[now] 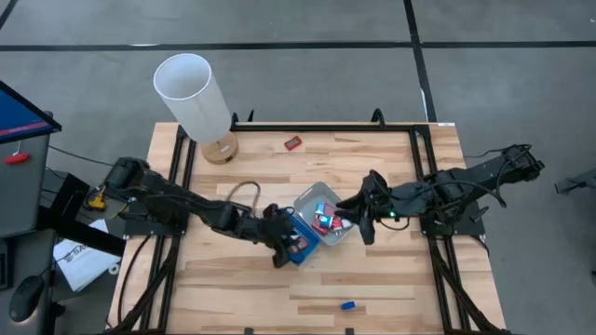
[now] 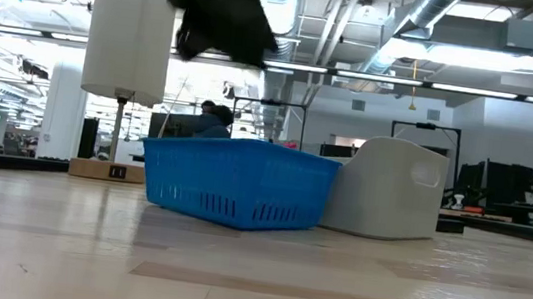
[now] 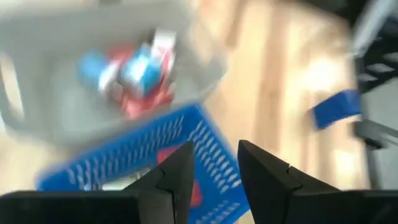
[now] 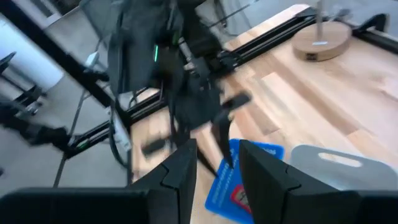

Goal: Pick & Place Office items
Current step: Put the blue digital timer into the blue bin

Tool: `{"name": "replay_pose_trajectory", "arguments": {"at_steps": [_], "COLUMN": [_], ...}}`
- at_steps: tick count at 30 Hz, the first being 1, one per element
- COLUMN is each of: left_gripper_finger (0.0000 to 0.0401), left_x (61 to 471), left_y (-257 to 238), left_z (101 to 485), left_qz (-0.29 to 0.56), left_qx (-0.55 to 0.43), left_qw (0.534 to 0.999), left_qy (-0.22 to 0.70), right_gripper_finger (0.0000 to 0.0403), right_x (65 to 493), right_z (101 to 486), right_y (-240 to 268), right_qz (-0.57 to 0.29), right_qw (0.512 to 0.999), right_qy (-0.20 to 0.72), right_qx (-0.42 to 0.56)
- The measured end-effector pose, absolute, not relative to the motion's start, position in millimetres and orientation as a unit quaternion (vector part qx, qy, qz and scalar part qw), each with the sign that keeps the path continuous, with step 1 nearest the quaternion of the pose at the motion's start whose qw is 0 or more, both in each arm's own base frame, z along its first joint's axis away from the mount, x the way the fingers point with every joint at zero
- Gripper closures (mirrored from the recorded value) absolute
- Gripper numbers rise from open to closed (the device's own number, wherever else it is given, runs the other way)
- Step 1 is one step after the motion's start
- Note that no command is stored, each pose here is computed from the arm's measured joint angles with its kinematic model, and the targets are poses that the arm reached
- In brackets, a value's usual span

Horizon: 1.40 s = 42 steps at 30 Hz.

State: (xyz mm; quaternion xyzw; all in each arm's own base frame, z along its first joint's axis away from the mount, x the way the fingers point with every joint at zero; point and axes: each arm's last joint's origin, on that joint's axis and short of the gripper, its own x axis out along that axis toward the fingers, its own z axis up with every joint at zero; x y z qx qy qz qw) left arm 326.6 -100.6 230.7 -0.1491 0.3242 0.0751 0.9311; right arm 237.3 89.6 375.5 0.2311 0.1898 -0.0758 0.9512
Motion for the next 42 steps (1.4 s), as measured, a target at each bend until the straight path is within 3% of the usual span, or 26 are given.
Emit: {"name": "replay_pose_trajectory", "arguments": {"at_steps": [9,16,22,27,33,42], "left_gripper_finger": [0.0272,0.0272,0.0270,0.0266,0.0246,0.0238], "left_x": [292,273,247,217,195,193], "left_y": [-91,-116,-166,-198,-214,-214], "left_z": [304,317,314,316,319,318], "left_qz": [0.025,-0.026,-0.074,-0.034,0.030,0.045], "left_qx": [-0.115,-0.081,-0.047,0.019,0.032,0.035], "left_qw": [0.970,0.978,0.978,0.987,0.992,0.992], "left_qy": [0.211,0.193,0.191,0.155,0.116,0.115], "right_gripper_finger": [0.0291,0.0268,0.0198,0.0157,0.0153,0.0153], "right_x": [219,212,225,244,255,258], "right_z": [373,344,292,269,242,229], "right_y": [131,208,267,280,272,271], "right_qz": [0.068,0.173,0.172,0.140,0.106,0.098], "right_qw": [0.934,0.914,0.884,0.877,0.847,0.841], "right_qy": [0.252,0.302,0.383,0.442,0.519,0.532], "right_qx": [0.245,0.209,0.207,0.128,0.039,-0.009]}}
